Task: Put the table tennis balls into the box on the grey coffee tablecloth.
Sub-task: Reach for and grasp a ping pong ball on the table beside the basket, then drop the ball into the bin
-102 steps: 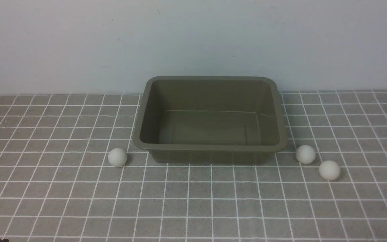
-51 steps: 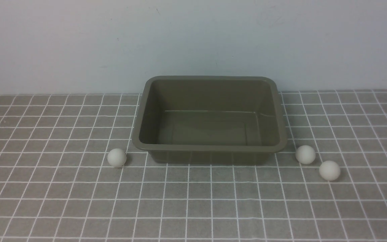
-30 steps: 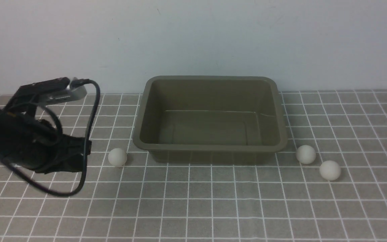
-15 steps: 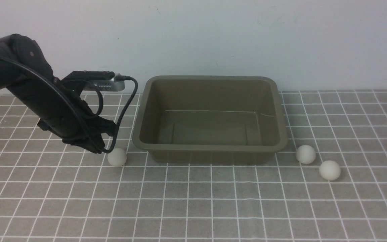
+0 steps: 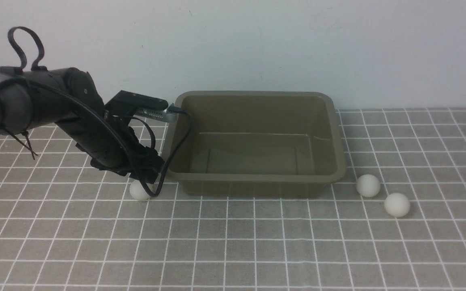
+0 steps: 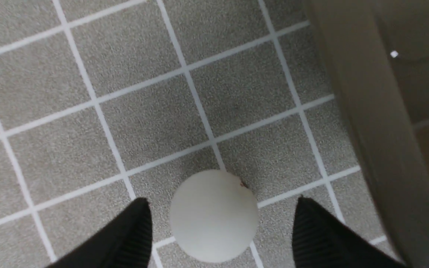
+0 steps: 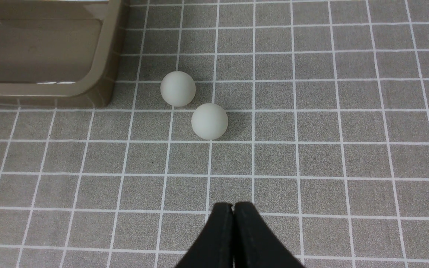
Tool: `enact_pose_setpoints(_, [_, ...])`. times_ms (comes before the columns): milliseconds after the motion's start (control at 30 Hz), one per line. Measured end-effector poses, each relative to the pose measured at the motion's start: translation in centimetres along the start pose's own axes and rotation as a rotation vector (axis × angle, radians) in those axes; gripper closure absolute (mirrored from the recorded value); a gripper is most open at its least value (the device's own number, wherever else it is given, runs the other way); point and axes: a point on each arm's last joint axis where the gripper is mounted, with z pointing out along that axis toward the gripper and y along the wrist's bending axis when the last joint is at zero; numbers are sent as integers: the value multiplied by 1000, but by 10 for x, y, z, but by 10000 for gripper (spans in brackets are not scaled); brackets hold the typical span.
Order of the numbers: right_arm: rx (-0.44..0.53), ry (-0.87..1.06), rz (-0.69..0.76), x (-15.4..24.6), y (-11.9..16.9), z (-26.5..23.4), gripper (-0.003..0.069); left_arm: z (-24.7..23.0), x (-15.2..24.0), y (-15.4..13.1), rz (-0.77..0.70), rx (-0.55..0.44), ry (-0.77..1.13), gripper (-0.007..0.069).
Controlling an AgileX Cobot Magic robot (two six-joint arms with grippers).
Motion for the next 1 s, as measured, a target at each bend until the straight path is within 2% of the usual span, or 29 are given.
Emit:
enact_pose_setpoints(67, [0, 0, 0, 0, 0, 0, 673, 9, 1, 1, -3, 0, 12, 121])
enact_pose_setpoints(233, [0, 0, 0, 0, 0, 0, 673, 27, 5, 4, -9, -3, 32, 126])
enact_pose_setpoints(333, [0, 0, 0, 0, 0, 0, 673, 32, 5, 5, -17, -1, 31, 190])
enact_pose_setpoints(400, [0, 0, 0, 0, 0, 0, 673, 33, 4, 5, -19, 0, 28, 276])
enact_pose_setpoints(500, [9, -1, -8, 0, -1, 0, 673, 30, 5, 4, -13, 4, 51, 273])
enact_pose_setpoints(667, [56, 2, -20, -1, -5, 2, 673, -11, 2, 0, 20, -9, 92, 273])
enact_pose_setpoints(733, [75, 35, 3, -6, -6, 12, 673, -60, -14, -7, 2, -15, 0, 273])
enact_pose_setpoints(800, [82, 71, 7, -12, -5, 22, 673, -86, -22, -13, -3, -5, -88, 273])
enact_pose_setpoints(900, [90, 146, 7, -28, -4, 50, 650, -127, -35, -37, 34, 55, -231, 273])
enact_pose_setpoints(1000, [89, 194, 5, -43, -1, 81, 591, -130, -42, -58, 106, 95, -290, 273])
